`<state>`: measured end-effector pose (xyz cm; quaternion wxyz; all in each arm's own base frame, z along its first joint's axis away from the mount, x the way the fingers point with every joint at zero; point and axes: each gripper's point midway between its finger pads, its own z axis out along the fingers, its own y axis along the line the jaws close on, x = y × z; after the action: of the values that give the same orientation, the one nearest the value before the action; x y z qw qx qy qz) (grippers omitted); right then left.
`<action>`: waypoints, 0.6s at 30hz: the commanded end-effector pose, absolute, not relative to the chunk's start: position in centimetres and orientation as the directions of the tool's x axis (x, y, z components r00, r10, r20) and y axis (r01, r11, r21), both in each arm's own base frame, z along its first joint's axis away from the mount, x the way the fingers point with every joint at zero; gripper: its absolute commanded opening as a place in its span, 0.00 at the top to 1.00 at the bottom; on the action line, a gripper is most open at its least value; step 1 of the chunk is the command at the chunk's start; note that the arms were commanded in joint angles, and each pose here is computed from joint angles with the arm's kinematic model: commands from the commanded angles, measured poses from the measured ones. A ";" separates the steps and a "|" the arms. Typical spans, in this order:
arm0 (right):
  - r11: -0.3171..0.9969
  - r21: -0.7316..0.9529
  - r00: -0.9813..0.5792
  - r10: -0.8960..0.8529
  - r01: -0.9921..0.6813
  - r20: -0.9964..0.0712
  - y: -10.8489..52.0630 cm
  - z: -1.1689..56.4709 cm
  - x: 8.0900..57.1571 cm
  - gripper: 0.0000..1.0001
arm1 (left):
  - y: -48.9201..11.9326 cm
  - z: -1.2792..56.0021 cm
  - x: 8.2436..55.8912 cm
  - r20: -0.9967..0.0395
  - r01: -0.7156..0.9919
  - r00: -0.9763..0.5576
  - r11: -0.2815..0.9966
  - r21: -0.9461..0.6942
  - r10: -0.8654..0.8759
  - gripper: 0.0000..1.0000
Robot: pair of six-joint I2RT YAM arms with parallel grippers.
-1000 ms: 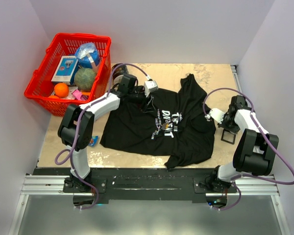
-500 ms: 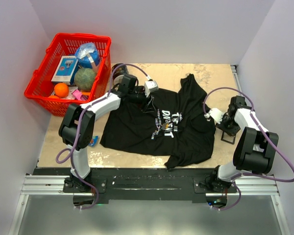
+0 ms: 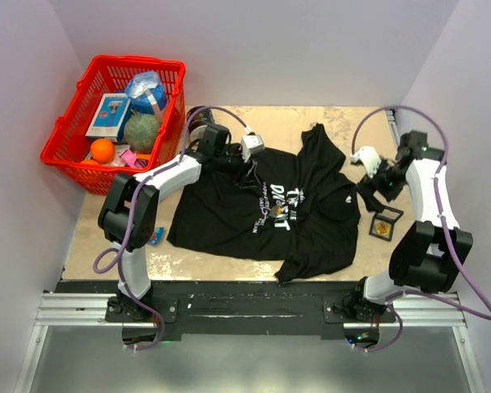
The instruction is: Remove the brooch from the garment
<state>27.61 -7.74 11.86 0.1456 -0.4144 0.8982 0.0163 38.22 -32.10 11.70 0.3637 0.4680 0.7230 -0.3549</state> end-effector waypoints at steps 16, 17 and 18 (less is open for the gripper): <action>0.983 0.184 -0.365 0.167 -0.012 -0.916 -7.1 39.3 48.3 0.01 | -27.5 33.9 48.6 -0.973 0.769 -0.049 0.630 0.106 0.224 0.01; 0.982 0.188 -0.348 0.175 -0.005 -0.921 -7.2 39.8 48.6 0.01 | -26.5 35.2 49.3 -0.980 0.741 -0.043 0.664 0.101 0.196 0.01; 0.981 0.192 -0.330 0.178 -0.011 -0.927 -7.1 40.4 48.7 0.01 | -25.3 36.2 50.2 -0.984 0.698 -0.041 0.710 0.097 0.175 0.01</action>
<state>47.29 -6.55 33.25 0.4864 -0.0103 0.8696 0.0837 46.61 -30.81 27.68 0.5210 0.4203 0.6953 -0.2616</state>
